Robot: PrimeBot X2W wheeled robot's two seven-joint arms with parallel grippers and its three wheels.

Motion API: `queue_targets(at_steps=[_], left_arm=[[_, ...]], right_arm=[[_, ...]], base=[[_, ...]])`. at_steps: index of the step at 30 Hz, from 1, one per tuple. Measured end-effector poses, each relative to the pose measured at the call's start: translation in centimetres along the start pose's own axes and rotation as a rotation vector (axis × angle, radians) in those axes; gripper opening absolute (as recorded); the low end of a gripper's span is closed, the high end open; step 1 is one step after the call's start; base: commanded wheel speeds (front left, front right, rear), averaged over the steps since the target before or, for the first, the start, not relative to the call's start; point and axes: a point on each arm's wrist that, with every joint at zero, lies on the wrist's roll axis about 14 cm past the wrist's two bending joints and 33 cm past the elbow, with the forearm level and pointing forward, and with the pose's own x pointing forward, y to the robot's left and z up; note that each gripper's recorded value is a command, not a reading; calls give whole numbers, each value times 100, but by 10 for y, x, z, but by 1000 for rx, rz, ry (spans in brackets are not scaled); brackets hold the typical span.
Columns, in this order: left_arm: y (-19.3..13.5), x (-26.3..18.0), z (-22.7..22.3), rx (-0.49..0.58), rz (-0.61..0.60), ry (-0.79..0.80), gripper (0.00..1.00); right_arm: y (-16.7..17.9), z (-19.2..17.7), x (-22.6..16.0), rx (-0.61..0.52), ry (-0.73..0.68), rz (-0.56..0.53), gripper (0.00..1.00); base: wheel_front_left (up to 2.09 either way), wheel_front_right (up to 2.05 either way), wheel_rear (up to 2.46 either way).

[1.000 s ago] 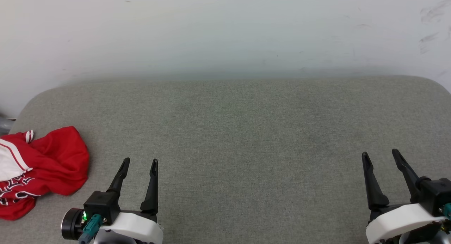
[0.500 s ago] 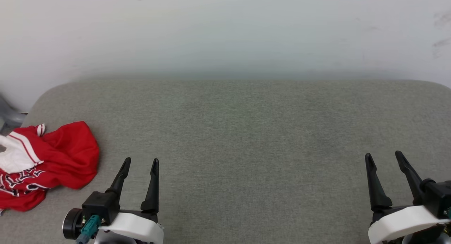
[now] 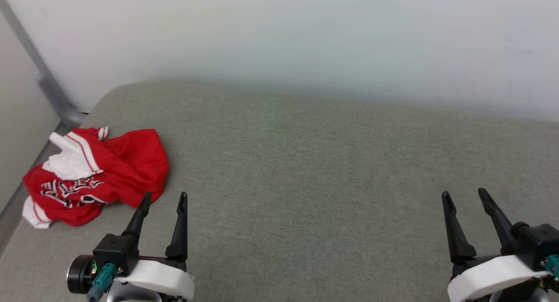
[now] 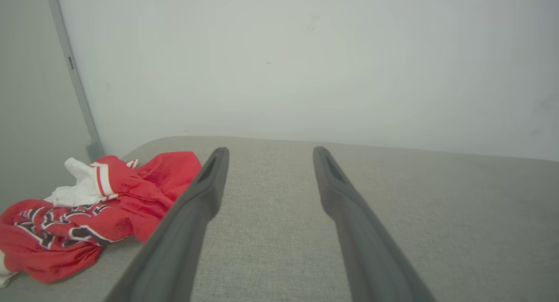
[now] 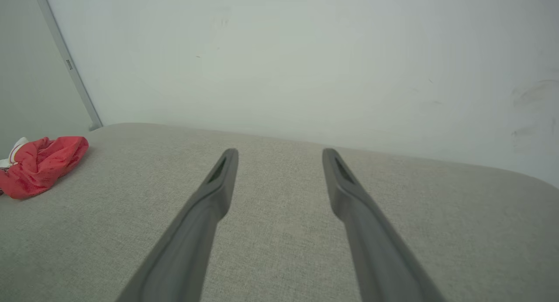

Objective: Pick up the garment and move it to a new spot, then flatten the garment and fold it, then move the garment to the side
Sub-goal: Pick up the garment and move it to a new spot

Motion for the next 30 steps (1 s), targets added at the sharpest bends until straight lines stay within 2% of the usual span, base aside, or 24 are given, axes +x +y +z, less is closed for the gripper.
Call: queue_targets(at_steps=[18,30], left_arm=[[72,-45,16,80,212,-14,100],[87,-57,15,95,261,-1,100]], right_arm=[[85,-7,34,-2,9,257,100],[104,-8,43,14,3,311,100]], base=[[0,0,0],[0,0,0]])
